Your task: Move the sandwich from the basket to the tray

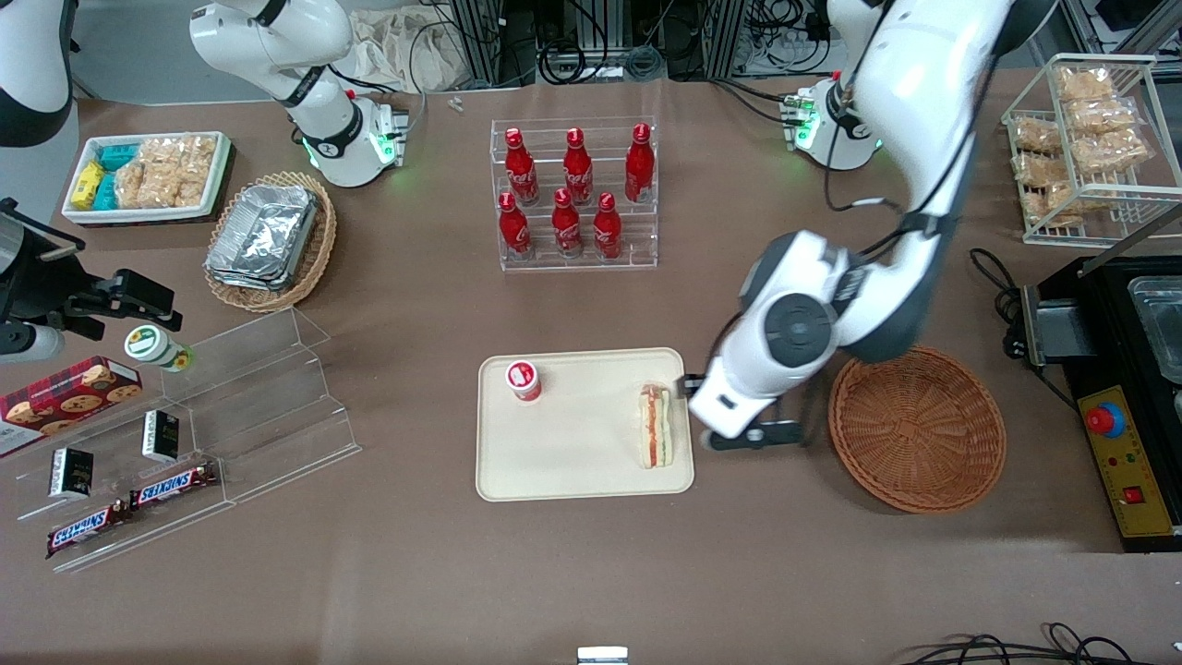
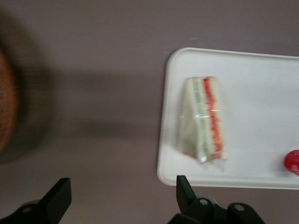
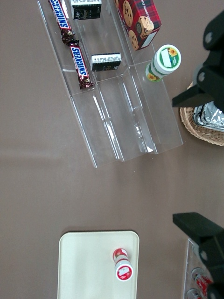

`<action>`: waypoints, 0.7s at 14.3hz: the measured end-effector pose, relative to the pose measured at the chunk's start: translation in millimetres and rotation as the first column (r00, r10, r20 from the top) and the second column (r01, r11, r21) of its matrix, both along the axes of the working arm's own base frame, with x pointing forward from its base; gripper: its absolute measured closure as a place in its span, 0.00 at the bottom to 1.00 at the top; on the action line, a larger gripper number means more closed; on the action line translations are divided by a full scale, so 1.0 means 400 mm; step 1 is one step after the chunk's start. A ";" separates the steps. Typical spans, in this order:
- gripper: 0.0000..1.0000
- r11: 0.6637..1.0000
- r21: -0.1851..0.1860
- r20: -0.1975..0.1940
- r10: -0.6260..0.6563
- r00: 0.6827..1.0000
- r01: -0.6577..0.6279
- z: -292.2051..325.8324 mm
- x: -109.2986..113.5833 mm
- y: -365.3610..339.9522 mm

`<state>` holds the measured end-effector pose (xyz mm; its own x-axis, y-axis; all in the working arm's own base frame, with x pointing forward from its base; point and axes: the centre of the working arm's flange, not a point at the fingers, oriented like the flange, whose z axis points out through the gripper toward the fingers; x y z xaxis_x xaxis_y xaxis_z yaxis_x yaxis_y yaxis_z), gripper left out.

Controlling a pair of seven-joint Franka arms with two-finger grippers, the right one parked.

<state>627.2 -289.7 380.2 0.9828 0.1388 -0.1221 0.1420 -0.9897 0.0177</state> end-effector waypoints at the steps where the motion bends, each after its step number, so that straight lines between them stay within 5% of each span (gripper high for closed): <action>1: 0.00 0.999 0.009 -0.006 0.036 0.999 -0.036 0.039 0.014 0.067; 6: 0.00 0.987 0.046 0.035 0.150 0.988 -0.152 0.172 0.062 0.340; 10: 0.00 0.992 0.062 0.097 -0.117 0.988 0.112 0.291 0.058 0.472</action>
<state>650.5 -100.8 496.5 0.9995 0.0284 -0.0170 0.0279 -0.9992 -0.0299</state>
